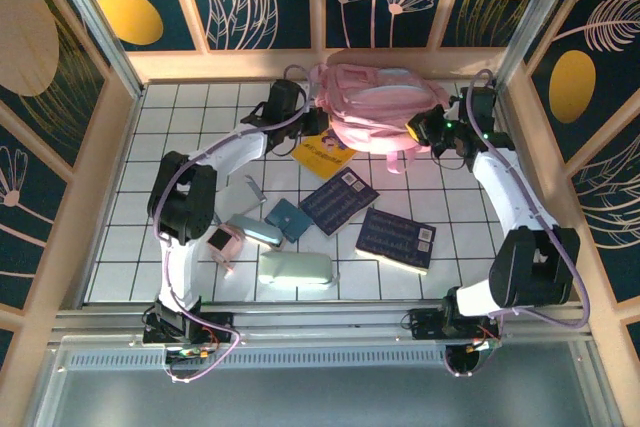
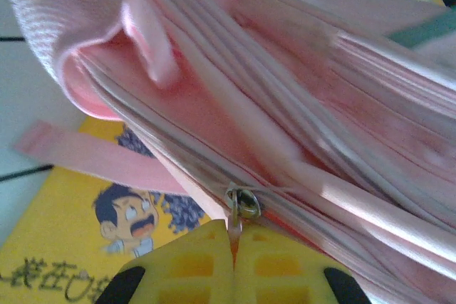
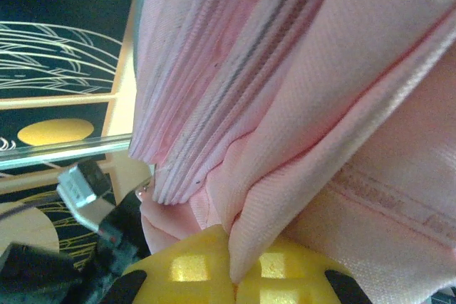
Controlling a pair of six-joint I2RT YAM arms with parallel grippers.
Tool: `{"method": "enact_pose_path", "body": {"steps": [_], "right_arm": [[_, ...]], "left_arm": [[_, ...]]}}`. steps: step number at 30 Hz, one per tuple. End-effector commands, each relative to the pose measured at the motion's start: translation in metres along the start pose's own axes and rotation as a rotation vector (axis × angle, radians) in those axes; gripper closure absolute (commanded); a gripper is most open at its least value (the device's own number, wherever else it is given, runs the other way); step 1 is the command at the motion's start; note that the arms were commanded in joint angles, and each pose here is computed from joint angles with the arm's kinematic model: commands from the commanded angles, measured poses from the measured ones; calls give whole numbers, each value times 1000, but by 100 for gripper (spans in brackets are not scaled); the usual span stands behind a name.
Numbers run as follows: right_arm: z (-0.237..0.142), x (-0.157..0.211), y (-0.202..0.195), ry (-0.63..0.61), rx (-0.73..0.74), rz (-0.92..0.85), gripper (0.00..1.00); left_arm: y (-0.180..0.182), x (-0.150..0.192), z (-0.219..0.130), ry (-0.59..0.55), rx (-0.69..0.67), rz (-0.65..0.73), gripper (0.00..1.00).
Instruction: Pack the student bag
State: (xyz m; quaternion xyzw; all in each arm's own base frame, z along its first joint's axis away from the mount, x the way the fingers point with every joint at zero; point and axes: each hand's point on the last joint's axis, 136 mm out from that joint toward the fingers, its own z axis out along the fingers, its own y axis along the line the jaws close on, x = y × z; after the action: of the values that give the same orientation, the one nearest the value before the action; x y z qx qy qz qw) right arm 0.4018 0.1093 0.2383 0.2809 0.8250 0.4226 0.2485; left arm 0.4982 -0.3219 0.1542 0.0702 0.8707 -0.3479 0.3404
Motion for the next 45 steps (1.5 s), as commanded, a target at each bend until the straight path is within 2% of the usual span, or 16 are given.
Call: {"method": "enact_pose_path", "body": {"steps": [1,5,8,13,17,21,25,29,32,35,38,42,45], "right_arm": [[-29,-5,37,-54,-116,-146,100],[-32,-1,40,-46,-124,-182,100],[-32,0,43,-42,-141,-210,100],[-29,-7,46,-53,-132,-256,100],[-25,-15,53,-67,-129,-291,100],[-12,-19,77,-56,-173,-353,100],[11,-15,125,-34,-255,-452,100],[39,18,189,69,-408,-564,100],[59,68,231,185,-513,-688,100],[74,127,250,307,-568,-841,100],[81,164,243,380,-593,-952,100],[79,175,218,415,-582,-1033,100],[85,173,188,416,-477,-1080,100]], "left_arm": [[35,-27,9,-51,-49,-56,100],[43,-42,18,-65,-44,-72,97],[42,-47,26,-56,-22,-77,91],[35,-51,20,-52,2,-86,67],[38,-71,-28,-117,-53,-110,50],[33,-87,-95,-231,-107,-117,43],[11,-97,-157,-334,-138,-79,41],[-2,-103,-210,-435,-190,-45,38],[-6,-109,-246,-508,-248,-16,37],[-11,-110,-276,-567,-288,10,36],[-15,-110,-298,-609,-311,34,34],[-16,-107,-305,-609,-326,50,33],[-14,-102,-298,-589,-314,54,33]]}}
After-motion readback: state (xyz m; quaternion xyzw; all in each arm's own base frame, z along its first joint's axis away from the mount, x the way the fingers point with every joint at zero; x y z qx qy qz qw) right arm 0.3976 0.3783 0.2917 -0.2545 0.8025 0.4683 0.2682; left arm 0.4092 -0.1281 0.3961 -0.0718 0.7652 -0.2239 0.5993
